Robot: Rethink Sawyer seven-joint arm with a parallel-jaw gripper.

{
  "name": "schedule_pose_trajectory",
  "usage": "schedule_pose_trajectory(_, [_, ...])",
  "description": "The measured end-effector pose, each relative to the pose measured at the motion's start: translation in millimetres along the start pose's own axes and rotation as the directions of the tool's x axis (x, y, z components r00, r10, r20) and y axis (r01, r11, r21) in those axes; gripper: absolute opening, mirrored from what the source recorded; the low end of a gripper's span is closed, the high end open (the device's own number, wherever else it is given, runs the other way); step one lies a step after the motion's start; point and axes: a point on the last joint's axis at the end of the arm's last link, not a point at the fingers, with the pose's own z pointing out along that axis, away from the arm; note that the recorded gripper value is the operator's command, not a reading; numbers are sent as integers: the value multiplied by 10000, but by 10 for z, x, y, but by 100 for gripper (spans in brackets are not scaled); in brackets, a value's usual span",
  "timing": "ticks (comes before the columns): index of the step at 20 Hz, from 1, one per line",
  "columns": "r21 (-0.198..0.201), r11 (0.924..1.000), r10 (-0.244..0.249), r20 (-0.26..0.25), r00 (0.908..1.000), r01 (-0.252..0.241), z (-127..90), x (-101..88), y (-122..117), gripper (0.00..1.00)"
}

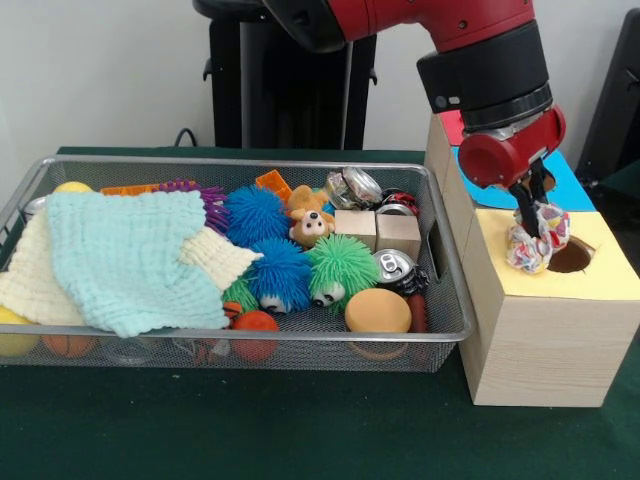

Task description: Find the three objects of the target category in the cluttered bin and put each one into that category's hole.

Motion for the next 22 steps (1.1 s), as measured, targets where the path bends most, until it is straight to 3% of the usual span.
schedule_pose_trajectory(21, [-291,9996,4,185,9998,2,60,-70,103,0])
schedule_pose_trajectory(22, [-344,9994,36,171,9998,-30,82,-54,117,100])
